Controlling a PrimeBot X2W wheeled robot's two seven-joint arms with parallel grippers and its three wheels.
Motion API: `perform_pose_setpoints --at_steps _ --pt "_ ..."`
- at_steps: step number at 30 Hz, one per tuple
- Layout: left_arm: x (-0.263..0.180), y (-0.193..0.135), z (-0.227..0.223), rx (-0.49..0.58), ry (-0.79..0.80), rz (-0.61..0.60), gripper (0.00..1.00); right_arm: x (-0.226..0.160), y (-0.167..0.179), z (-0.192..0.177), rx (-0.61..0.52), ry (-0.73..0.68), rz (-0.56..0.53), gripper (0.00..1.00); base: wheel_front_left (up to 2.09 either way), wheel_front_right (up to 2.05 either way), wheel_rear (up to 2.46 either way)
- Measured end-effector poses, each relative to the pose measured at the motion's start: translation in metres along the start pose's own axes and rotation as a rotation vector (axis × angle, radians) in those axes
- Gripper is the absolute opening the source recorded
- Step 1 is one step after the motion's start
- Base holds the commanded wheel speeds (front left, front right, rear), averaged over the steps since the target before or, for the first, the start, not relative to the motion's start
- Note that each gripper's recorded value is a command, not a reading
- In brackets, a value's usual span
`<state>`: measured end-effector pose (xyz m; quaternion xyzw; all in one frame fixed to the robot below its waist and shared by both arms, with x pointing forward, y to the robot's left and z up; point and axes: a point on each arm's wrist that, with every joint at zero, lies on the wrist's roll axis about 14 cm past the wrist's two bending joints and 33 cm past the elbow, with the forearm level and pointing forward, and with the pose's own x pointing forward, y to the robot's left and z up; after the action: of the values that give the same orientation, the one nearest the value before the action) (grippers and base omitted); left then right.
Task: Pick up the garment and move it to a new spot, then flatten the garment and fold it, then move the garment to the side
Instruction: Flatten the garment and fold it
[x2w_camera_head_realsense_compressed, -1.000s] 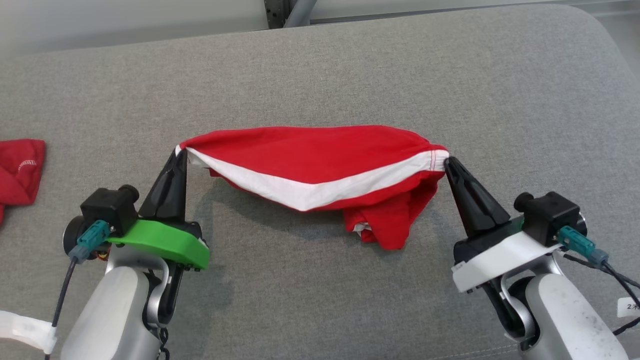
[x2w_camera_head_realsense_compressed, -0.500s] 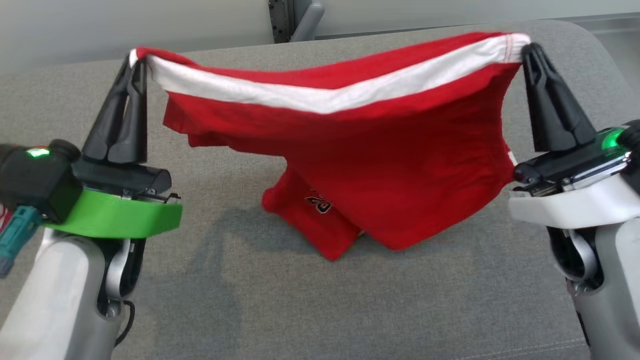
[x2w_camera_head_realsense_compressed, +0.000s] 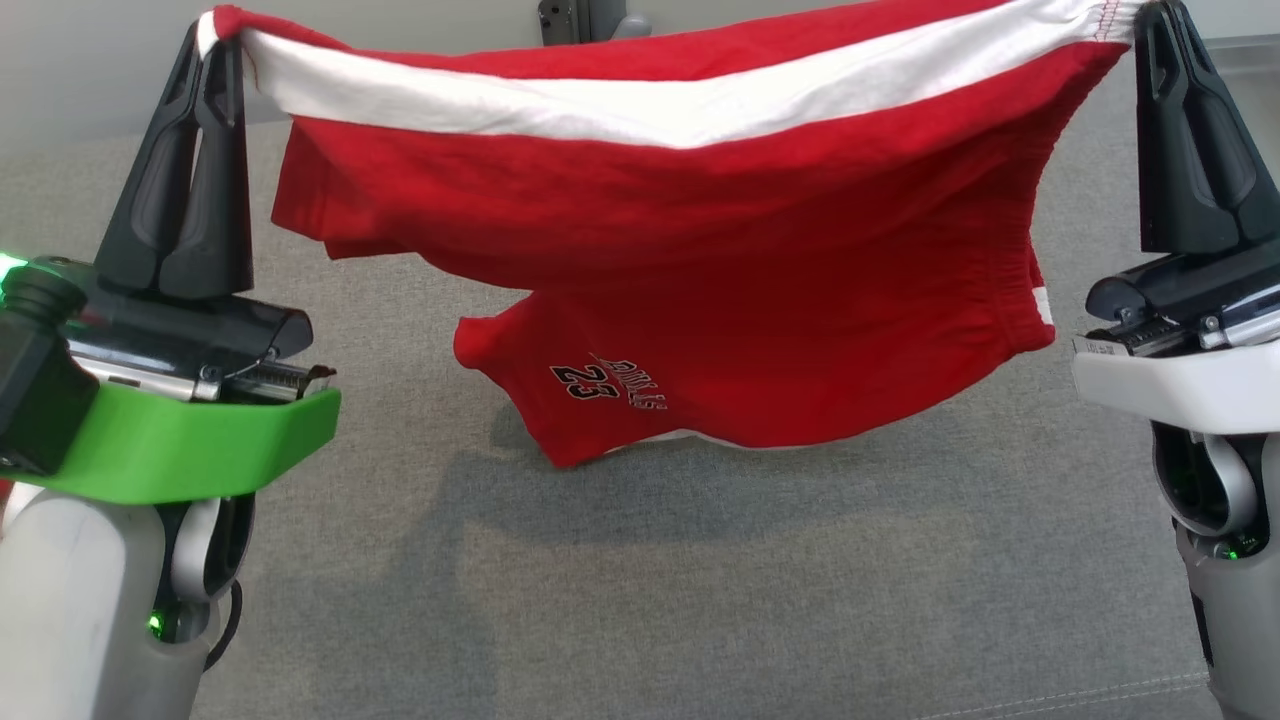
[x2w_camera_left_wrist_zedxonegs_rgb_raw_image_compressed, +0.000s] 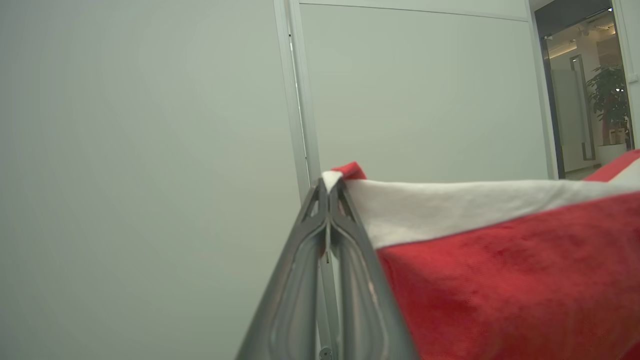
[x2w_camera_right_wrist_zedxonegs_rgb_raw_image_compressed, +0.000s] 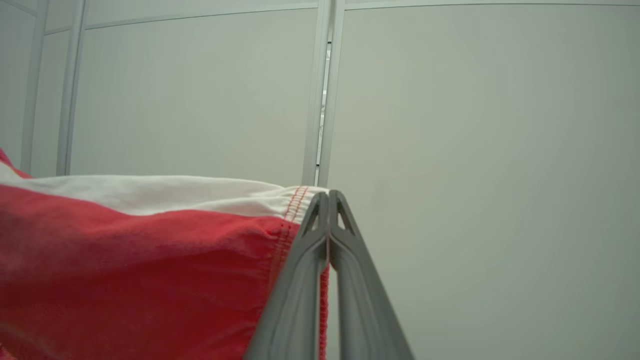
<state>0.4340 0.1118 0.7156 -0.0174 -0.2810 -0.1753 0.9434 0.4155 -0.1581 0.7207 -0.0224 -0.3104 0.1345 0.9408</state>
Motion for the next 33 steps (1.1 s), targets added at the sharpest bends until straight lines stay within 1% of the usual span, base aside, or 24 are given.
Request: perform_pose_setpoints --at_steps 5,10,17,21,23,29,33 --pt "0.012 -0.001 -0.006 -0.007 -0.004 -0.02 0.0 0.01 -0.006 -0.012 0.021 0.013 -0.007 0.0 0.0 0.0 0.0" --pt "0.037 0.001 -0.016 -0.013 -0.021 -0.057 0.0 0.031 -0.014 -0.027 0.034 0.01 -0.001 0.0 0.0 0.0 0.0" --pt "0.093 0.005 -0.03 -0.008 -0.092 -0.118 0.0 0.081 -0.022 -0.052 0.044 -0.011 0.032 0.0 0.0 0.0 0.0" --pt "0.126 0.016 -0.05 0.005 -0.09 -0.117 0.0 0.114 -0.026 -0.072 0.053 -0.02 0.04 0.0 0.0 0.0 0.0" --pt "0.141 0.021 -0.062 0.006 -0.071 -0.111 0.0 0.129 -0.026 -0.085 0.068 -0.012 0.039 0.0 0.0 0.0 0.0" --pt "0.159 0.043 -0.125 -0.05 0.103 -0.038 0.0 0.161 -0.017 -0.126 0.139 0.051 0.022 0.0 0.0 0.0 0.0" --pt "0.16 0.055 -0.15 -0.08 0.172 0.012 0.0 0.172 -0.014 -0.135 0.171 0.077 0.007 0.0 0.0 0.0 0.0"
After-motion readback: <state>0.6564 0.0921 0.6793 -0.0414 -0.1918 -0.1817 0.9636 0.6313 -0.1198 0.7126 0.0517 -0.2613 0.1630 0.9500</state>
